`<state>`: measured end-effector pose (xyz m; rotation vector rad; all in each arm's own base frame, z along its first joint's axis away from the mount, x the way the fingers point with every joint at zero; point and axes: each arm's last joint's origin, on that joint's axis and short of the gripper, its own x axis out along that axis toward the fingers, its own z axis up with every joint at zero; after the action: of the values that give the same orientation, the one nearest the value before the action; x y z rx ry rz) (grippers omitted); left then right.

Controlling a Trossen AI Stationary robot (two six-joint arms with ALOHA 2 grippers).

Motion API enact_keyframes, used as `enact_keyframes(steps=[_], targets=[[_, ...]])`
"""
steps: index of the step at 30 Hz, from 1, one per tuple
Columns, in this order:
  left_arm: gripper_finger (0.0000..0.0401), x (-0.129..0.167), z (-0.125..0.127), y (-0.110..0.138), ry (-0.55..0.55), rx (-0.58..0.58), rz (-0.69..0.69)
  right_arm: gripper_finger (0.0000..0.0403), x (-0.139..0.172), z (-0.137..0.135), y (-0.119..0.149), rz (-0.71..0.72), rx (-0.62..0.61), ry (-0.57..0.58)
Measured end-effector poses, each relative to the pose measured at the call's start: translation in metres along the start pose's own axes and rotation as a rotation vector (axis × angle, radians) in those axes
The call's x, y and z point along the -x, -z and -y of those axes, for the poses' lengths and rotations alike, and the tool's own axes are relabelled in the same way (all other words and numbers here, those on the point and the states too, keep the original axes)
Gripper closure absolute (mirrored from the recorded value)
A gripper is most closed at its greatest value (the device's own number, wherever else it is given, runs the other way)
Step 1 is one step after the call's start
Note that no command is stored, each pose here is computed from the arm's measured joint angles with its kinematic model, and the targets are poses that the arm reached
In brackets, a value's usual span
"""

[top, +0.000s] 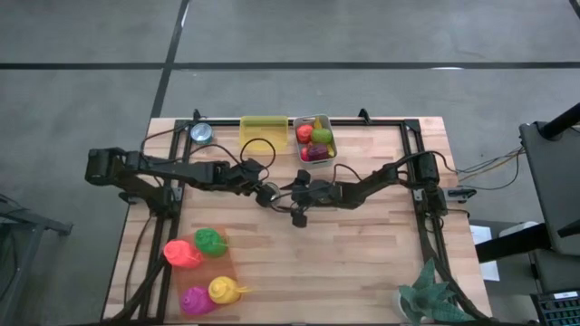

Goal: Pick & Place Food Item
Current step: Put the blue and pink tuna can into the yellow bin

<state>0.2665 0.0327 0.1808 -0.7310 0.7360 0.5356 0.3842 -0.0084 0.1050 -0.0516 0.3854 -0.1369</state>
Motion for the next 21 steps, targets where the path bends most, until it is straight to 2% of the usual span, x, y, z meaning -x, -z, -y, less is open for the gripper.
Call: enact_keyframes(steps=[4,10,21], targets=[[0.0048,0.008,-0.001,0.000,-0.014,-0.001,0.004,0.0097,0.000,0.000,0.000,-0.001,0.000,0.000],[0.0048,0.008,-0.009,0.005,-0.115,0.009,-0.032,0.0097,0.000,0.000,0.000,-0.001,0.000,0.000],[0.0048,0.000,-0.012,0.008,-0.117,0.058,0.000,0.0097,0.000,0.000,0.000,-0.002,0.003,0.000]])
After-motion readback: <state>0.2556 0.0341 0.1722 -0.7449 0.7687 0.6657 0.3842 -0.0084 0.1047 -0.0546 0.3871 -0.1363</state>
